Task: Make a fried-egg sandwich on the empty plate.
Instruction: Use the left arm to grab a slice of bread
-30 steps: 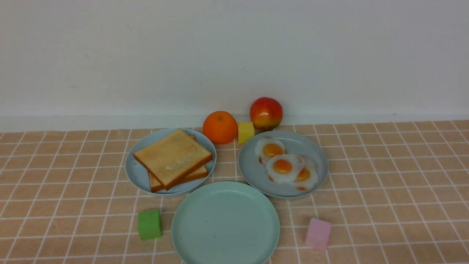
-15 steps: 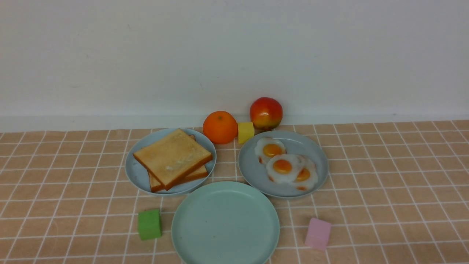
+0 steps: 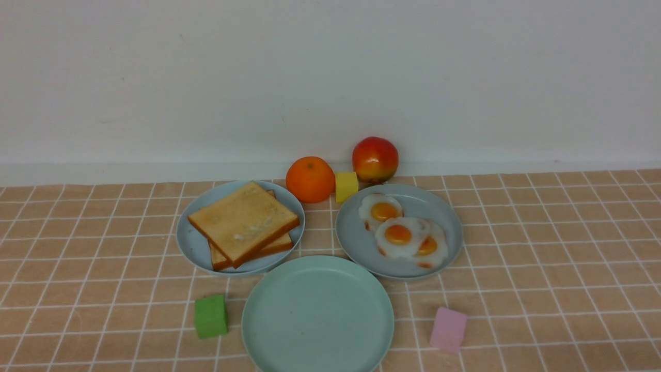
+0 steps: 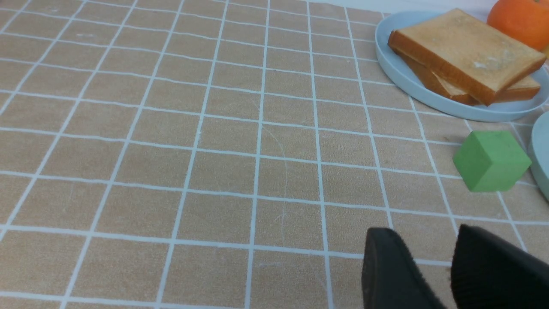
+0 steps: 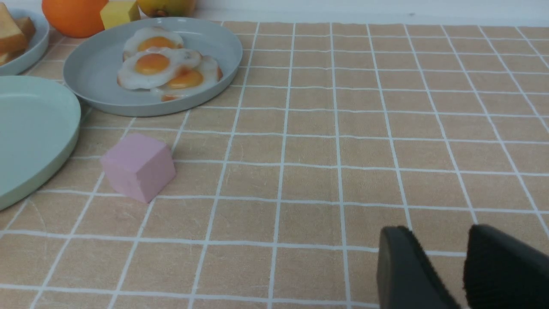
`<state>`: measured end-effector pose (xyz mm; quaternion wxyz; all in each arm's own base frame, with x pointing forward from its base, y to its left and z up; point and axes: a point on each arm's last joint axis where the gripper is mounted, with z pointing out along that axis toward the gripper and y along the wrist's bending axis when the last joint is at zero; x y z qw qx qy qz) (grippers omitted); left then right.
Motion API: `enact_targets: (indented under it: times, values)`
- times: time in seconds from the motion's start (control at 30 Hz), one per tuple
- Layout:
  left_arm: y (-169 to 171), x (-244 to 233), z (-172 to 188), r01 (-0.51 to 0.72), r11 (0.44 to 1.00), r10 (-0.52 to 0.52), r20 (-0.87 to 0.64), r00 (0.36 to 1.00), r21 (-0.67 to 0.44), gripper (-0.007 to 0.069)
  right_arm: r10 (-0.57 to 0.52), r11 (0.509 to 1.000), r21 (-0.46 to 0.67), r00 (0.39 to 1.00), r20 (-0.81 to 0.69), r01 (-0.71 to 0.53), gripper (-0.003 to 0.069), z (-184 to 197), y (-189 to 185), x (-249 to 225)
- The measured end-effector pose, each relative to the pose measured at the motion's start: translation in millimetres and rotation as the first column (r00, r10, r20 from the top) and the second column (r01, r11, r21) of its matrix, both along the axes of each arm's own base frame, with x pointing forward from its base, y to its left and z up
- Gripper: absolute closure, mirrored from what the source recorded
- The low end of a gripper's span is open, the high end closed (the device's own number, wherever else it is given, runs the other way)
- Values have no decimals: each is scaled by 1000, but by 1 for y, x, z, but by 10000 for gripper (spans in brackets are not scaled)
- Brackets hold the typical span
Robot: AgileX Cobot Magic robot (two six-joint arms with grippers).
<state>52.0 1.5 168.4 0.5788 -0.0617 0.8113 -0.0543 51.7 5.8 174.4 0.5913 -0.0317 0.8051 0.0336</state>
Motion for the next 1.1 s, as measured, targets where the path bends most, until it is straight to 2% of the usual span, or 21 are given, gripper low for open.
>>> enact_targets:
  times: [0.3, 0.6, 0.87, 0.93, 0.97, 1.1]
  values:
    - [0, 0, 0, 1, 1000, -1, -1, 1000, 6, 388, 0, 1000, -1, 1000, 0, 0, 420, 0, 0, 0]
    - [3, 0, 1, 4, 992, -5, 8, 1000, 124, 388, -1, 1000, 0, 1000, 8, 1, 420, 0, 0, 0]
    - [-2, 5, 20, 36, 989, -68, 228, 971, 142, 387, -19, 999, 37, 982, 189, 12, 420, 14, -1, 4]
    - [-5, 5, 30, 54, 988, -100, 340, 935, 141, 387, -47, 992, 124, 960, 278, 13, 420, 23, -1, 5]
    - [-5, 5, 30, 54, 988, -100, 340, 935, 141, 387, -52, 990, 137, 958, 283, 13, 420, 24, -1, 5]
    - [-10, 3, 46, 81, 986, -145, 497, 856, 148, 387, -112, 960, 281, 902, 417, -11, 419, 39, -3, 4]
